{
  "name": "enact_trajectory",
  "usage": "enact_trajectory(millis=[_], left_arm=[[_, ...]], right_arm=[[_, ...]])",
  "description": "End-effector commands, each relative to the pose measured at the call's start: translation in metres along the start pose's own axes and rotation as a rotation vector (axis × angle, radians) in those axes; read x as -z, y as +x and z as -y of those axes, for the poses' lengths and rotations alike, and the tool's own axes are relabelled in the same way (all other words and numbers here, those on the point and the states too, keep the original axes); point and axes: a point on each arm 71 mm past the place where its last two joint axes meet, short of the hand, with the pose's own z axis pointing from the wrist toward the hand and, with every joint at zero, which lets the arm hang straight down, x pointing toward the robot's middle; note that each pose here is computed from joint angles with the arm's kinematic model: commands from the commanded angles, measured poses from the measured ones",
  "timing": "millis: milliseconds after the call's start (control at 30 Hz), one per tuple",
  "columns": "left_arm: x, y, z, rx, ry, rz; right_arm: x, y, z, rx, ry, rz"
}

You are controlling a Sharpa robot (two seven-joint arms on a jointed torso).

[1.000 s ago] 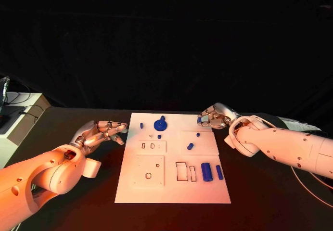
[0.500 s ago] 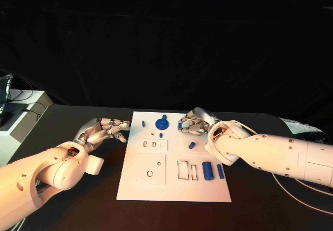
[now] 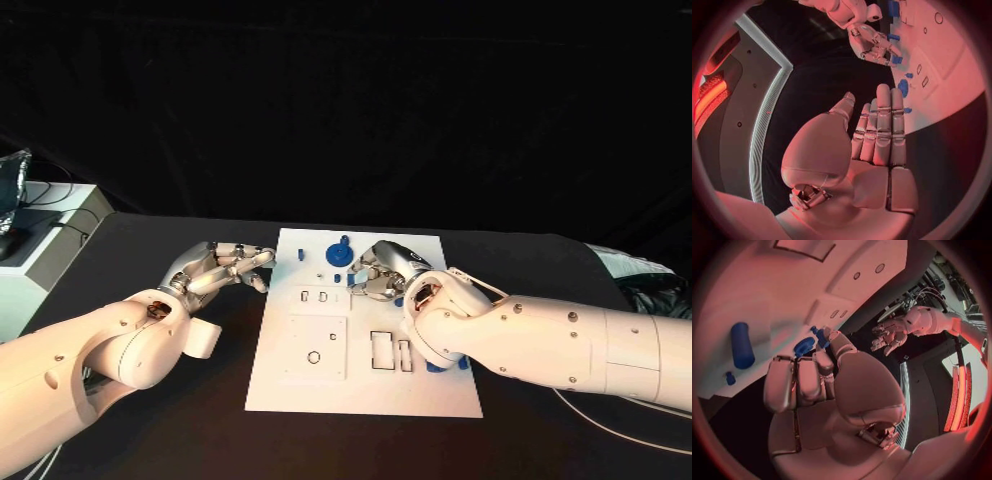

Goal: Assemble the parts on the task board

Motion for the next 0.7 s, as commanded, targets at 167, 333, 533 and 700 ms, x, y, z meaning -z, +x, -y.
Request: enact_trajectory(millis=[167,333,533,700], left_arm=[[-0.001,0.0032,0.0004,0.007,0.003,-0.024],[-0.0011,0.0032,0.0002,0.007,0.002,-0.025],[-0.0013,0.0036,0.0001,0.008,0.001,-0.028],[-0.001,0.0033,0.0,0.008,0.0,-0.028]], right_arm=[[0.002,0.011,-0.006,0.055,-0.012,0.011],[0.003,0.016,-0.009,0.059,-0.02,0.007],[0.002,0.02,-0.011,0.071,-0.023,0.002],[0.002,0.021,-0.01,0.088,-0.019,0.007]])
